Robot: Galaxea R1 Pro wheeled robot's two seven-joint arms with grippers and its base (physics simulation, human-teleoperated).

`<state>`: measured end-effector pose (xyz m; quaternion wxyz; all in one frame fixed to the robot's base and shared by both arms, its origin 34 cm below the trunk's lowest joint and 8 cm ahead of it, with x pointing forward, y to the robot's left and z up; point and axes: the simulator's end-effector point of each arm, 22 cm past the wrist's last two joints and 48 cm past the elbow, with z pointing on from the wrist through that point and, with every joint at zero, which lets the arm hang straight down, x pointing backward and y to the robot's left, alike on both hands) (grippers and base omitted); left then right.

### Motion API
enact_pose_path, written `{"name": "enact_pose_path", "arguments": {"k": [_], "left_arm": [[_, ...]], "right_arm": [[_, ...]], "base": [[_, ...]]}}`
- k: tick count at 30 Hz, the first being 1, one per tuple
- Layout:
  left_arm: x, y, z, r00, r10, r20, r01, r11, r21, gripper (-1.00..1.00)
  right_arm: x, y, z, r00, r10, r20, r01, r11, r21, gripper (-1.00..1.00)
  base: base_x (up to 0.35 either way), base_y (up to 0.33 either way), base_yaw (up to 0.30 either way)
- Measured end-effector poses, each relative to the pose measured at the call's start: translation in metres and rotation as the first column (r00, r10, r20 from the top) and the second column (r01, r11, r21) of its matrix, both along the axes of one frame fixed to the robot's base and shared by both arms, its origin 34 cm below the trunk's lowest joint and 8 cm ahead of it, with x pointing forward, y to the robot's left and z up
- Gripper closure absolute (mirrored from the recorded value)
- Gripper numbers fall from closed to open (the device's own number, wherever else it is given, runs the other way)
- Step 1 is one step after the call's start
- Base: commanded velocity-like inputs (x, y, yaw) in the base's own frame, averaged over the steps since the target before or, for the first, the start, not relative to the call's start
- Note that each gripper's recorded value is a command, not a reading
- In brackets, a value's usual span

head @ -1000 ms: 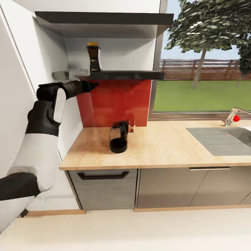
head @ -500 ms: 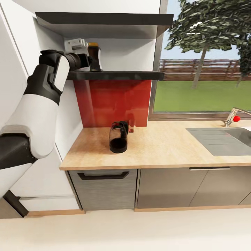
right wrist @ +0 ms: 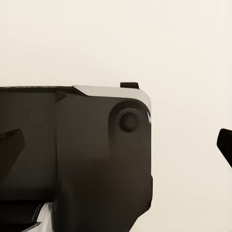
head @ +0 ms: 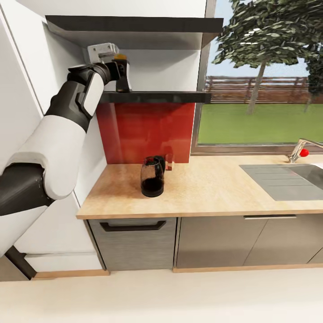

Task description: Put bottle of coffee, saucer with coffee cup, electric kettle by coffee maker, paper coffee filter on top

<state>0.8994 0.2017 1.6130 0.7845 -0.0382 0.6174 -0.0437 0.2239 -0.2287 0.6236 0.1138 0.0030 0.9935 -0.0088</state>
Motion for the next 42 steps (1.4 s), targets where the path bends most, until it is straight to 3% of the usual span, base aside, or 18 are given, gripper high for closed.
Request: {"name": "enact_pose_path", "arguments": {"k": [2, 11, 17, 24, 36, 42], "left_arm": [[-0.001, 0.01, -0.001, 0.999, 0.045, 0.003, -0.045, 0.999, -0.014, -1.0], [-0.001, 0.019, -0.002, 0.997, 0.076, -0.001, -0.076, 0.997, -0.011, -1.0], [-0.002, 0.016, -0.002, 0.996, 0.092, 0.001, -0.092, 0.995, 0.039, -1.0], [-0.003, 0.013, 0.001, 0.995, 0.096, 0.007, -0.097, 0.993, 0.069, -1.0], [-0.003, 0.014, 0.0, 0.996, 0.094, 0.005, -0.094, 0.993, 0.072, -1.0], [-0.006, 0.012, 0.007, 0.996, 0.09, 0.024, -0.091, 0.993, 0.069, -1.0]], "right_arm": [[0.0, 0.0, 0.0, 1.0, 0.0, -0.001, 0.0, 1.0, 0.0, -1.0], [-0.001, 0.0, 0.0, 1.0, 0.001, -0.001, -0.001, 1.0, 0.0, -1.0], [-0.001, 0.0, 0.0, 1.0, 0.0, -0.001, 0.0, 1.0, 0.0, -1.0], [-0.001, 0.0, 0.0, 1.0, 0.001, -0.001, -0.001, 1.0, 0.0, -1.0], [-0.001, 0.0, 0.0, 1.0, 0.001, -0.001, -0.001, 1.0, 0.0, -1.0], [-0.001, 0.0, 0.0, 1.0, 0.001, -0.002, -0.001, 1.0, 0.0, -1.0]], "base": [[0.0, 0.0, 0.0], [0.0, 0.0, 0.0], [0.0, 0.0, 0.0], [0.173, 0.0, 0.0], [0.326, 0.013, 0.0], [0.028, 0.006, 0.0]]}}
